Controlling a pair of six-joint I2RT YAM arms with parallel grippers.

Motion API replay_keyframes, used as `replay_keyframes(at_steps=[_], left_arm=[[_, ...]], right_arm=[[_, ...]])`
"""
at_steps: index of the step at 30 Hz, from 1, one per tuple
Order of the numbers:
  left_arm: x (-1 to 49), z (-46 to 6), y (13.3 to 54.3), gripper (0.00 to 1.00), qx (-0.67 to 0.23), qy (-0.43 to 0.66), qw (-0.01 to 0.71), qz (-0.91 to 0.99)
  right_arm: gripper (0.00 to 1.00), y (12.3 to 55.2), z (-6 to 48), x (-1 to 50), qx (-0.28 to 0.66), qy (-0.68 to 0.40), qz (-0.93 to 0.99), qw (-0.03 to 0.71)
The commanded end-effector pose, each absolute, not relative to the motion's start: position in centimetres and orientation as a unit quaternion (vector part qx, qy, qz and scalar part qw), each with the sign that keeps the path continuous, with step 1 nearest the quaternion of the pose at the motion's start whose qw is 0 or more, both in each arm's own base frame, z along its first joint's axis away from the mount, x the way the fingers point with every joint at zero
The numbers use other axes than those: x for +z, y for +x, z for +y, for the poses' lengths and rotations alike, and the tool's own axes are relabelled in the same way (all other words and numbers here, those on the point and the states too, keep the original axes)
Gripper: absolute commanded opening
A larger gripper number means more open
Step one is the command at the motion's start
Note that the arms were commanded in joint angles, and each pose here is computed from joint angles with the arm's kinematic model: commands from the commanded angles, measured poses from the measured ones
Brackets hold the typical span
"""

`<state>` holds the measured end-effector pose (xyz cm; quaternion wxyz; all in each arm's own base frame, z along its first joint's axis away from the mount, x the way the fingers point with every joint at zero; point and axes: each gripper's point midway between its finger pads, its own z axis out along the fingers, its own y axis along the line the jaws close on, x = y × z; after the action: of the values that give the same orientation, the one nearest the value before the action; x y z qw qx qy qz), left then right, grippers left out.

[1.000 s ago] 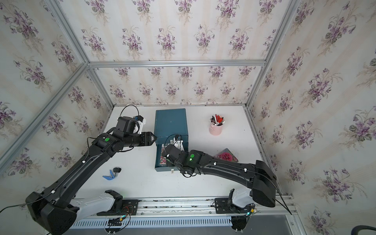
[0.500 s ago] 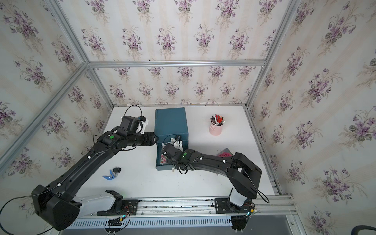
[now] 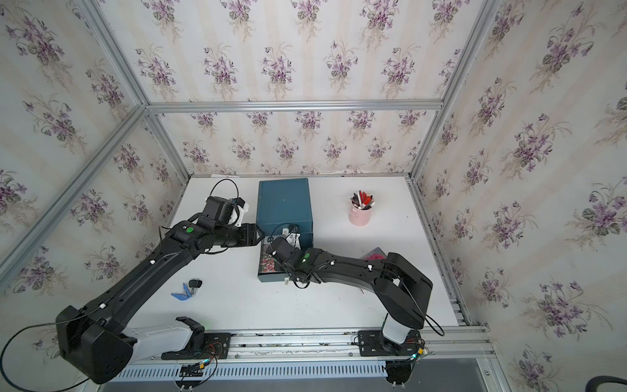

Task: Take the seed bags out of the drawer
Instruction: Pick up the seed packet from the drawer.

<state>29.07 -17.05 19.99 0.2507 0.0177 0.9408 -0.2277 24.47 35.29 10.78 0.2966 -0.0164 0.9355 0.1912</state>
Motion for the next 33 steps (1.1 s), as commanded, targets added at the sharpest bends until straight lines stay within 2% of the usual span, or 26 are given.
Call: replay_keyframes(at_steps=[1,6,25,33], left_arm=[[20.3,-17.0,29.5,0.72,-0.225,0.018,0.264,0.938],[20.0,-16.6,29.5,0.72,-0.218,0.017,0.265,0.939],[19.7,-16.0,29.3,0.72,-0.209,0.013,0.267,0.941],[20.3,-16.0,29.5,0.72,-0.215,0.012,0.273,0.938]], right_arm=[[0.00,24.7,35.7,13.1,0.213,-0.018,0.924,0.316],[0.00,24.3,35.2,16.2,0.229,-0.014,0.914,0.334],[0.00,21.2,32.6,21.4,0.315,0.024,0.899,0.303],[0.00,18.6,27.9,23.1,0.314,0.035,0.902,0.293]])
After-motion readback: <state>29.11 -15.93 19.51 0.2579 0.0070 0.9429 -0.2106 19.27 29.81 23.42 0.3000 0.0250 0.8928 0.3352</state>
